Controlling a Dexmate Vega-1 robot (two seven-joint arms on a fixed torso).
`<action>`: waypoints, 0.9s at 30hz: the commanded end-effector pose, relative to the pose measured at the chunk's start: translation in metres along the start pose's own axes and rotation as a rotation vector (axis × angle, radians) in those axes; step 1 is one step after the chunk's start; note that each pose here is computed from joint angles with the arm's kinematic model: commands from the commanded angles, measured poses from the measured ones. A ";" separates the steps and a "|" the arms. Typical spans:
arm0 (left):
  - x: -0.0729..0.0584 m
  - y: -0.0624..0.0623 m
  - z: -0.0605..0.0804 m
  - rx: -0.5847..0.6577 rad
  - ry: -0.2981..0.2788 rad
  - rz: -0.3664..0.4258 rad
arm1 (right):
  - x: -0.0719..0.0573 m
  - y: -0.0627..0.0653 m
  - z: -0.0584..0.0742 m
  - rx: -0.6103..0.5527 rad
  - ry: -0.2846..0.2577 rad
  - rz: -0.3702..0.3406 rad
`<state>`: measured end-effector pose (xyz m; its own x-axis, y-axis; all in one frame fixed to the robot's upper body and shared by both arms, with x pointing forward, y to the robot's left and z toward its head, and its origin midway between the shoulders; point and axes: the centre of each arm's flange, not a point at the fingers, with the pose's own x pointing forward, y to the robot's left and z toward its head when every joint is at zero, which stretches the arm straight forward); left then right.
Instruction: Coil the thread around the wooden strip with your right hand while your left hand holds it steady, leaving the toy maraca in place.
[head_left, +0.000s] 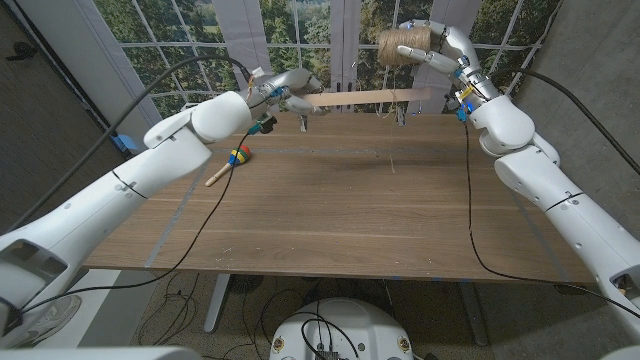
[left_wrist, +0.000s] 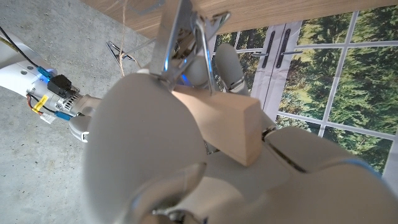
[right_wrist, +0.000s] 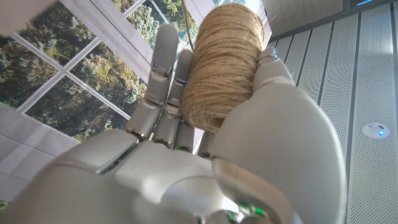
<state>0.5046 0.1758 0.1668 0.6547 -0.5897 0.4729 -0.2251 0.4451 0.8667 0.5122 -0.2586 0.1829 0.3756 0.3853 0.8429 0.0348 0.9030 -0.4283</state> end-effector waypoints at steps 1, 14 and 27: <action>-0.006 0.001 -0.006 -0.008 0.010 -0.003 | 0.006 0.005 0.000 -0.042 0.033 -0.036; -0.006 -0.003 -0.011 -0.023 0.042 -0.008 | 0.001 0.008 -0.005 -0.106 0.092 -0.006; 0.000 -0.007 -0.014 0.024 0.144 -0.142 | -0.008 0.010 -0.014 -0.164 0.177 0.039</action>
<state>0.5110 0.1849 0.1600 0.7093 -0.5555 0.4341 -0.1947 0.4375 0.8779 0.5186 -0.2543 0.1768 0.4758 0.3593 0.8028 0.1336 0.8727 -0.4697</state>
